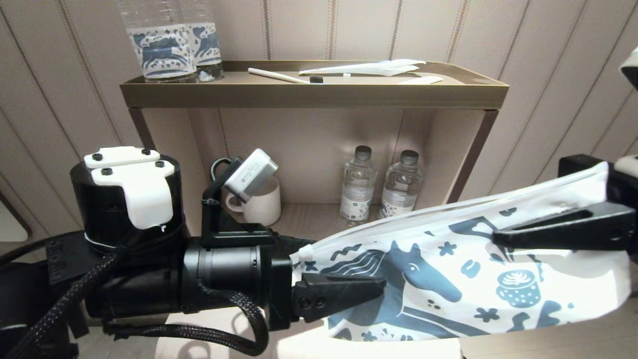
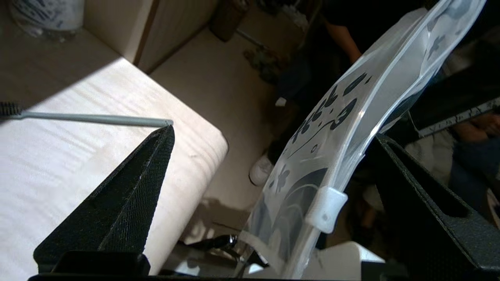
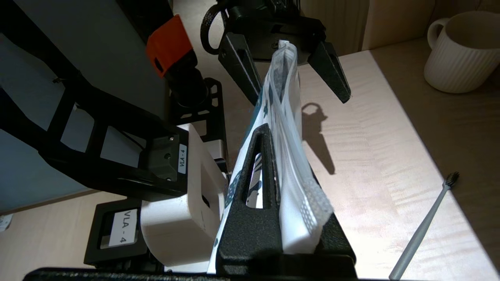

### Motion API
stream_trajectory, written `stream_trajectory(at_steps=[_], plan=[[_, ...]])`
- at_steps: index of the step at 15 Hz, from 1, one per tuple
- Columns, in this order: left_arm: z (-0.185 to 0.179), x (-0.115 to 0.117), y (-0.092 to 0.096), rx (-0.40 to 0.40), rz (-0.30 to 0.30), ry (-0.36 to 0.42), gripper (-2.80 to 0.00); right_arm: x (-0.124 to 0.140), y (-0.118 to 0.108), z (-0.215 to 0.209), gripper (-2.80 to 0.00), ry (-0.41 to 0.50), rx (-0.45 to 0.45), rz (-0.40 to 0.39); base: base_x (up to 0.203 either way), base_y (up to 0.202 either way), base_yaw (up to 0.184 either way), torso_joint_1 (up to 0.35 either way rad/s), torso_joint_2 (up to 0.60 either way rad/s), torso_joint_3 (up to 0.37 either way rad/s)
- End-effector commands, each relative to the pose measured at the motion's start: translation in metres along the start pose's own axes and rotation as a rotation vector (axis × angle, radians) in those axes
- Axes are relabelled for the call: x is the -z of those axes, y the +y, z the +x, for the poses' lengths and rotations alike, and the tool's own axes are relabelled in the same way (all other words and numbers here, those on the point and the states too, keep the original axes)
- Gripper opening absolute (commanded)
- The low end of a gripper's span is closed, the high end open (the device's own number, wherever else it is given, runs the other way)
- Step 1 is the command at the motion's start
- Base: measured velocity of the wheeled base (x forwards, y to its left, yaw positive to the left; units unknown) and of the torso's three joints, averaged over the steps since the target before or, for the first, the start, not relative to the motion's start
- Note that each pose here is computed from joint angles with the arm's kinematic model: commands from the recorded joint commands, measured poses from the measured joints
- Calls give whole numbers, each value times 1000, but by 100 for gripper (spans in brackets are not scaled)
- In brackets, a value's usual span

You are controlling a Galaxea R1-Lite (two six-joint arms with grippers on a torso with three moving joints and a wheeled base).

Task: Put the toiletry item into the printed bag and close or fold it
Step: Hand it to the other hand

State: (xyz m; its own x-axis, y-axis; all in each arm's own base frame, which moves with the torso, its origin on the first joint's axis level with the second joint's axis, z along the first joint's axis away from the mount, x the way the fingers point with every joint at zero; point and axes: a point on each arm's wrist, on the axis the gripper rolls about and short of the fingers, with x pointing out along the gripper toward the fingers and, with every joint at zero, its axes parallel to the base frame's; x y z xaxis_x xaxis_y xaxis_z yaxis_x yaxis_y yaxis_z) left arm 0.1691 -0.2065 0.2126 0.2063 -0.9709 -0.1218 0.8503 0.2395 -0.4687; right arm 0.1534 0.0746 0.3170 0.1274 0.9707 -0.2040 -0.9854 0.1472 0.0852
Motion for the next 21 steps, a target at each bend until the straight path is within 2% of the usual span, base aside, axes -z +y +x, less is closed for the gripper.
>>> stream_trajectory(at_steps=[1, 2, 8, 11, 15, 17, 21], plan=[[8, 2, -9, -6, -6, -41, 0, -2, 0, -4, -280, -8, 12, -9, 0, 0, 0, 0, 0, 0], [8, 0, -15, 1, -14, -71, 0, -2, 0, -4, -280, -9, 13, -8, 0, 0, 0, 0, 0, 0], [5, 14, -11, -12, -33, -39, 0, 1, -8, -22, -280, -60, 8, 17, 0, 0, 0, 0, 0, 0], [-3, 11, -14, -17, -24, -62, 0, 11, -14, -29, -280, -60, 44, 62, 0, 0, 0, 0, 0, 0], [-15, 1, -2, -77, -21, -108, 0, 31, -25, -38, -280, -59, 124, 113, 0, 0, 0, 0, 0, 0], [-17, 0, 2, -94, -24, -116, 0, 40, -27, -30, -280, -60, 103, 86, 0, 0, 0, 0, 0, 0], [-14, -1, 4, -97, -23, -111, 0, 44, -37, -8, -280, -14, 145, 35, 0, 0, 0, 0, 0, 0]])
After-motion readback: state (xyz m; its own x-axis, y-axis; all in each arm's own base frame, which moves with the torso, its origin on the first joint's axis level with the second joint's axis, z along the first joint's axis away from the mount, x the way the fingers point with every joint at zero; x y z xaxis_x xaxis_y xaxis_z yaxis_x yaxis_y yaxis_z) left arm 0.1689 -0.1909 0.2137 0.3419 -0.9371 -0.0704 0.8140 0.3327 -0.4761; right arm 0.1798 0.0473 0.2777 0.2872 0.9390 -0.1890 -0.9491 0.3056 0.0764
